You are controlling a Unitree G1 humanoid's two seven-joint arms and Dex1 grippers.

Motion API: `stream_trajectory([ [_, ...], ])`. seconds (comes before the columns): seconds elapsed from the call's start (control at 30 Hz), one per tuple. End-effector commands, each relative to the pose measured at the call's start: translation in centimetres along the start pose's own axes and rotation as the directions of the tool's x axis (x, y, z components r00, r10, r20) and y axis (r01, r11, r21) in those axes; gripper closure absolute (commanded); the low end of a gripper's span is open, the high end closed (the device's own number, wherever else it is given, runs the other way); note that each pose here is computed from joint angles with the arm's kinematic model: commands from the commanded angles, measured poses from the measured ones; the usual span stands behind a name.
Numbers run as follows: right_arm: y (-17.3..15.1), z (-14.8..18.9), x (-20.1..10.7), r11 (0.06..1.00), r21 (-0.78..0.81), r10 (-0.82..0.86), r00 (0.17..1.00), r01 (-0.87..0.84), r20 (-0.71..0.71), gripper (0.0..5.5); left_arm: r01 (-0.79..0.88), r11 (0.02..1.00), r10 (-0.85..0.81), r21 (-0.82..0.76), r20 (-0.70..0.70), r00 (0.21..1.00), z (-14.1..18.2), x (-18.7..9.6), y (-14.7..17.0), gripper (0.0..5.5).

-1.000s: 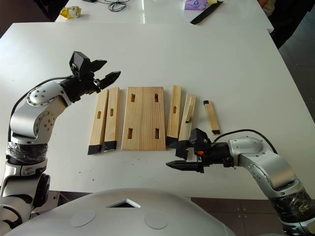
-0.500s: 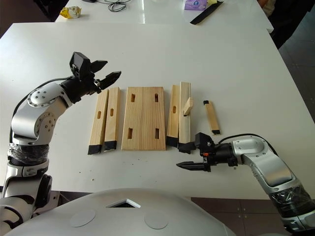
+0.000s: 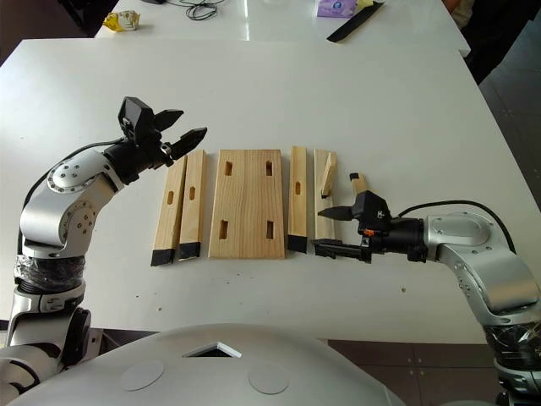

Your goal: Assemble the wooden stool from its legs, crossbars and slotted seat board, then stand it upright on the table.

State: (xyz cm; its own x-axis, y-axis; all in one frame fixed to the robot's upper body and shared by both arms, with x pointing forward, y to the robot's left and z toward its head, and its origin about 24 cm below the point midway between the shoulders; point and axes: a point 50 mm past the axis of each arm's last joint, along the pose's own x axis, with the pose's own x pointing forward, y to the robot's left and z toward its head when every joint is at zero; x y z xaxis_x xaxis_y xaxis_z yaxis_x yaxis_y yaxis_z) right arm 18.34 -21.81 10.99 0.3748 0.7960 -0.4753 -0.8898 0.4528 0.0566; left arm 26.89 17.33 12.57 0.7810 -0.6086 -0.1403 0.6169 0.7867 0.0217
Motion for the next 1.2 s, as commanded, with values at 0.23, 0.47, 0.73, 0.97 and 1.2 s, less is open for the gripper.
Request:
stream_trajectory([
  [0.23, 3.0, 0.4, -0.4, 0.935, 0.141, -0.270, 0.912, 0.324, -0.308, 2.34, -0.066, 0.998, 0.065, -0.020, -0.014, 0.998, -0.6, -1.9, -0.3, 2.18],
  [0.47, 2.4, -0.1, 1.6, 0.754, 0.435, -0.397, 0.870, 0.491, -0.294, 2.34, -0.056, 0.998, 0.055, -0.028, -0.027, 0.998, -0.7, -1.9, -0.8, 2.18],
  [0.73, 2.2, -0.6, 2.7, 0.648, 0.521, -0.471, 0.830, 0.556, -0.299, 2.34, -0.063, 0.997, 0.062, -0.043, -0.031, 0.998, -0.9, -2.0, -1.3, 2.18],
  [0.97, 1.8, -0.4, 2.9, 0.652, 0.457, -0.492, 0.796, 0.605, -0.351, 2.34, -0.059, 0.997, 0.057, -0.053, -0.025, 0.998, -1.0, -1.8, -1.6, 2.18],
  [1.2, 1.4, -0.5, 3.0, 0.666, 0.407, -0.487, 0.778, 0.625, -0.397, 2.34, -0.061, 0.996, 0.060, -0.065, -0.016, 0.998, -1.2, -1.6, -2.0, 2.18],
])
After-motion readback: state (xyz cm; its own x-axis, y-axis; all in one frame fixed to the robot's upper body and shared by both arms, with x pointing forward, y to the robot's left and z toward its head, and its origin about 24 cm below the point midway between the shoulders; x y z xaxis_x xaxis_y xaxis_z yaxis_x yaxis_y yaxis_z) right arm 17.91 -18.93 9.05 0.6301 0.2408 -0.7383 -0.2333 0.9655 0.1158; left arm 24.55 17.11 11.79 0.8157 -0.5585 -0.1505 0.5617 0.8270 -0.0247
